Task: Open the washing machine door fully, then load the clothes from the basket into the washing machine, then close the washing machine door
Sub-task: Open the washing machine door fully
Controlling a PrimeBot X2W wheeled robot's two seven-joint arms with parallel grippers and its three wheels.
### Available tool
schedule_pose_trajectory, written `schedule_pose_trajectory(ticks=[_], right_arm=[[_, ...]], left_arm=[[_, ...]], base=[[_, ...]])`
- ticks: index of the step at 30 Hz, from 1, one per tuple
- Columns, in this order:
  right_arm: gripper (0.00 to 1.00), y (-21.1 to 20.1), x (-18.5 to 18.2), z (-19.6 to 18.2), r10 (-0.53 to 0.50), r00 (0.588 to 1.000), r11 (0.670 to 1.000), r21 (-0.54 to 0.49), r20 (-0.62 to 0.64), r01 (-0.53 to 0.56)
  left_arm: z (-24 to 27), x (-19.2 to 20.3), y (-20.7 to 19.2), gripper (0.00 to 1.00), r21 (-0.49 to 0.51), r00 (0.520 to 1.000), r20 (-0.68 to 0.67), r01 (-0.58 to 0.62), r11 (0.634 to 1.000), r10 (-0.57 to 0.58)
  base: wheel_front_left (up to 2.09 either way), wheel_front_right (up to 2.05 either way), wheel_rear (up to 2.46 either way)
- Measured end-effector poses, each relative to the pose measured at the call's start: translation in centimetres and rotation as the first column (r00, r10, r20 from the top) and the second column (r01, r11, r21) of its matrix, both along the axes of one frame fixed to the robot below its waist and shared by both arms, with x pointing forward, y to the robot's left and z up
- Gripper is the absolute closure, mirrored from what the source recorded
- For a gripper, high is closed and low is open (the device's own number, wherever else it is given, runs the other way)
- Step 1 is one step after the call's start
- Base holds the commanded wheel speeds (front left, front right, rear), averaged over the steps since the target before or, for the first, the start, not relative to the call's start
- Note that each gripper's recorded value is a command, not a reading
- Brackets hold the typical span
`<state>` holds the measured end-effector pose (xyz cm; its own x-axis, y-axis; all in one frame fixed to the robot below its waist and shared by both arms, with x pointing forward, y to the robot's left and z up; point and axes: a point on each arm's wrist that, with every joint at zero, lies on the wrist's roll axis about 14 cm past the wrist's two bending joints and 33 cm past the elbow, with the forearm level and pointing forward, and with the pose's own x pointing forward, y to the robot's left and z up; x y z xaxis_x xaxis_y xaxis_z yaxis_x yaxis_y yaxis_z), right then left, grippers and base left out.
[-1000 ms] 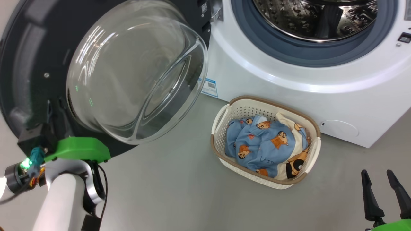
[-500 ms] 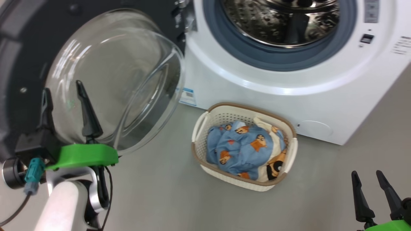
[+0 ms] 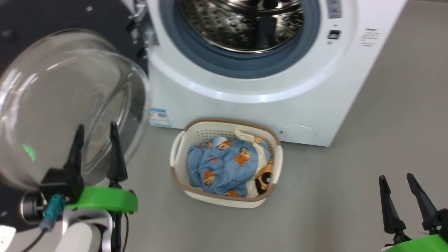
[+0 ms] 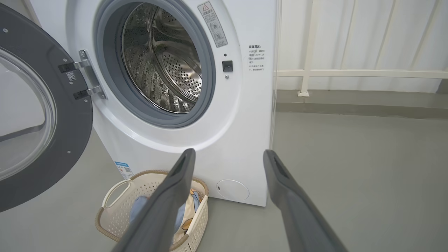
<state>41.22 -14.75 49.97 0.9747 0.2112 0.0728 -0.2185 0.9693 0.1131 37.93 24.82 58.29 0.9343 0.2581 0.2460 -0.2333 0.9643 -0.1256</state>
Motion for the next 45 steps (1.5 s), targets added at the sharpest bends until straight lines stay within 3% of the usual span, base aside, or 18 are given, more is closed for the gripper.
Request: schedule_pose_trajectory(ticks=[18,45], right_arm=[[0.0,-5.3,-3.0,1.8,-0.158,0.986,0.987,-0.007,0.048,0.158],[0.0,-9.1,-6.6,1.3,-0.276,0.961,0.96,-0.044,0.032,0.277]], left_arm=[[-4.9,0.9,-7.4,0.0,-0.003,0.967,-0.106,0.233,0.972,-0.232],[-7.0,-1.5,-8.7,0.0,-0.039,0.949,-0.146,0.278,0.96,-0.28]], base=[[0.0,0.0,0.0],[0.0,0.0,0.0]])
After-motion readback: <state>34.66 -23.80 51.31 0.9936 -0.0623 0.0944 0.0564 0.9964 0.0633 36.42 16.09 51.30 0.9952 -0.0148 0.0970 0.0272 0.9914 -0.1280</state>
